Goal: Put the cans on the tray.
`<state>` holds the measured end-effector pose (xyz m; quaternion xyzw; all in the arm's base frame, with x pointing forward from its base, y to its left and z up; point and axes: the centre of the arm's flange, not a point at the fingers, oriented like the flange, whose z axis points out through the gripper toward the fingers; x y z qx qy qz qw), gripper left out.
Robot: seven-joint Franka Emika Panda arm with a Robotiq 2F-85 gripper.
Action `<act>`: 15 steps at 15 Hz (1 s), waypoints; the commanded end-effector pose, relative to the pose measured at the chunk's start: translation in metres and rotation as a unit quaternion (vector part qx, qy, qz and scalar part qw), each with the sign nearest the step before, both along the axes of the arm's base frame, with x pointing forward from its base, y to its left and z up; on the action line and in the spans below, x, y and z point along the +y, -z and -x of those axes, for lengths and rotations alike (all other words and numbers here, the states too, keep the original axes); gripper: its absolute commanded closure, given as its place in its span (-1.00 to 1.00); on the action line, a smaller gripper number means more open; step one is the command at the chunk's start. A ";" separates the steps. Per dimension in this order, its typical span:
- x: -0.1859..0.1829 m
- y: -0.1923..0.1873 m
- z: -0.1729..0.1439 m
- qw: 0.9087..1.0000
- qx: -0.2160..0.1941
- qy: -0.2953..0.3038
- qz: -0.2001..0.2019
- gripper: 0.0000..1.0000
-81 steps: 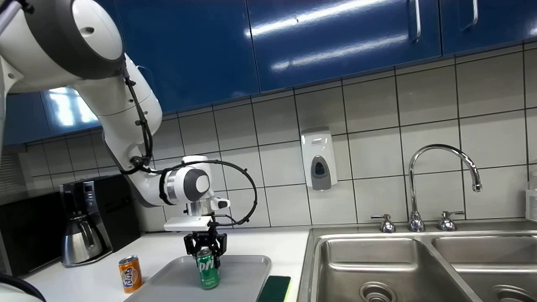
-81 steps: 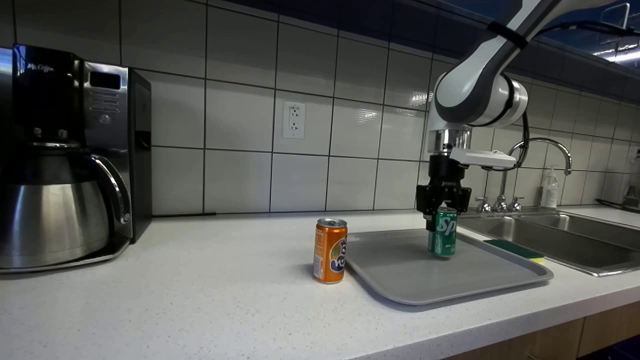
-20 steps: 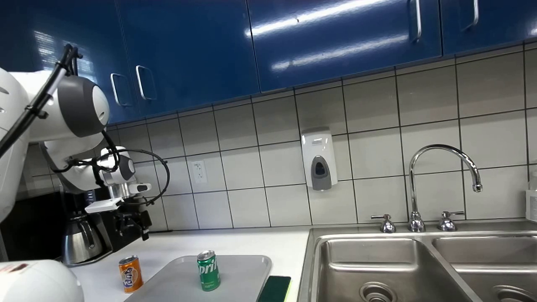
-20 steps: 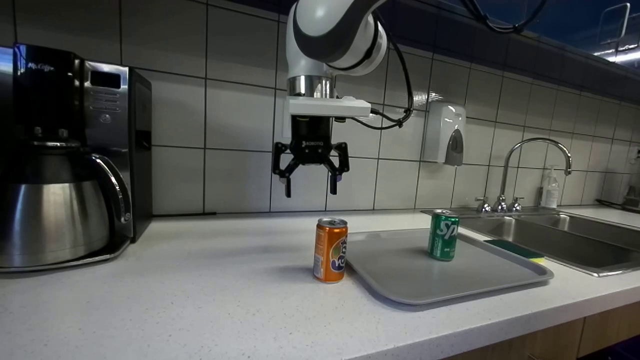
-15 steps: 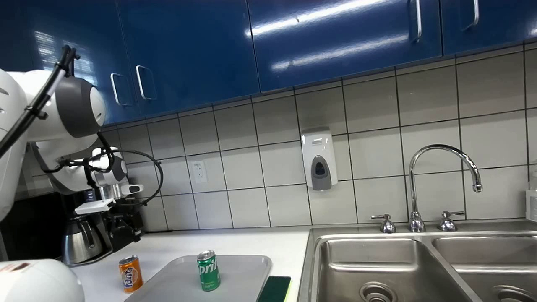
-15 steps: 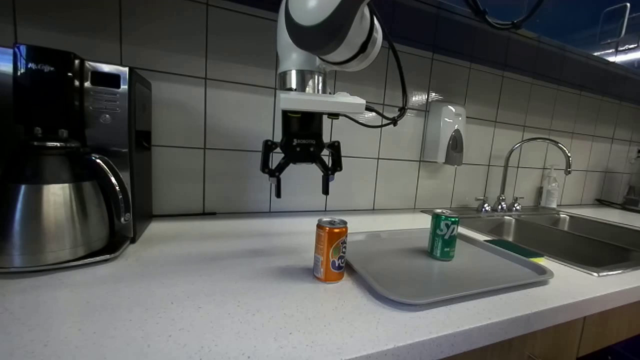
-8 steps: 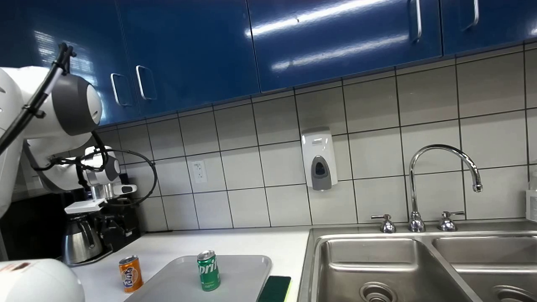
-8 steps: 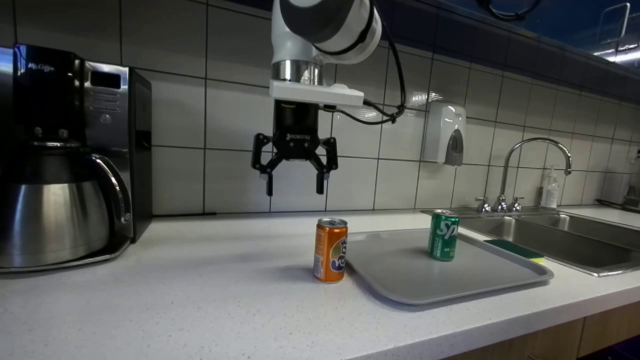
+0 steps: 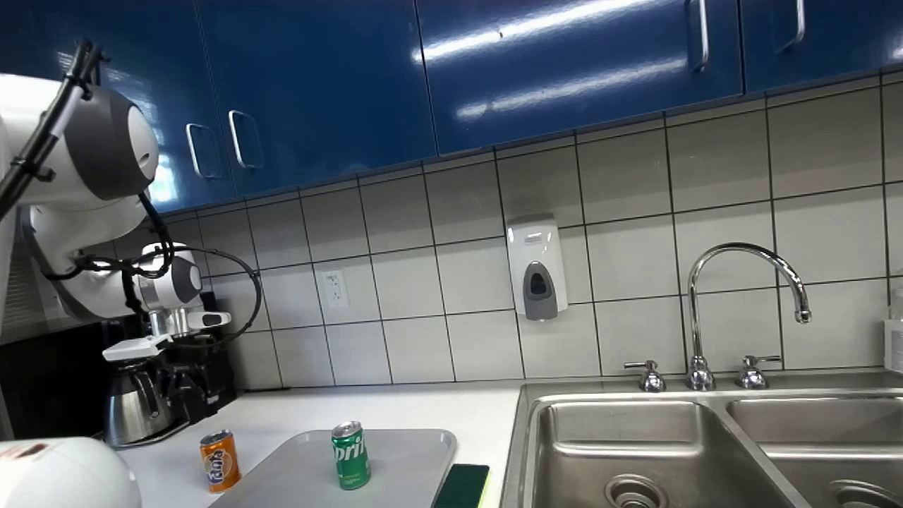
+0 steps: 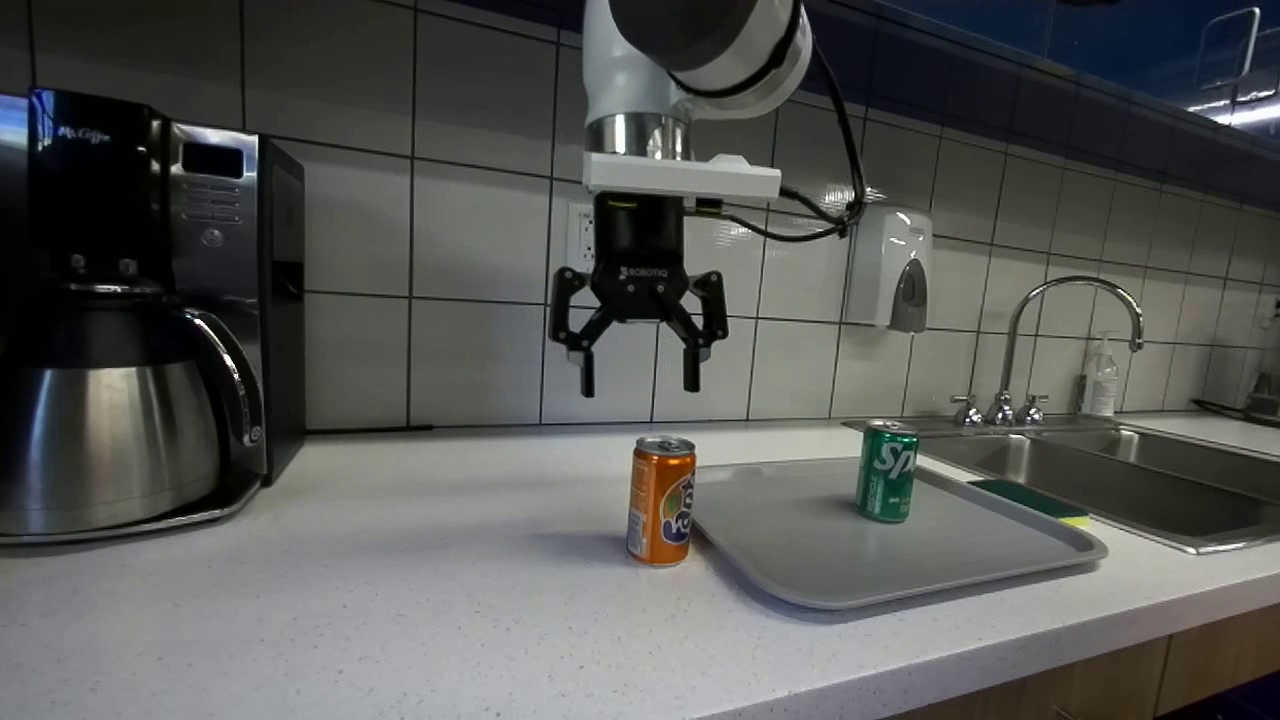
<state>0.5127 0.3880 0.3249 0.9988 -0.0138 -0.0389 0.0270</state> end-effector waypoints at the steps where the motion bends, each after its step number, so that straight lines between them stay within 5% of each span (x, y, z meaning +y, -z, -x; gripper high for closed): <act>1: -0.037 -0.004 0.026 0.999 0.010 0.038 0.004 -1.00; 7: -0.069 0.015 0.009 0.999 0.016 0.047 0.010 -1.00; 15: -0.054 0.017 -0.021 0.998 -0.028 0.033 -0.038 -1.00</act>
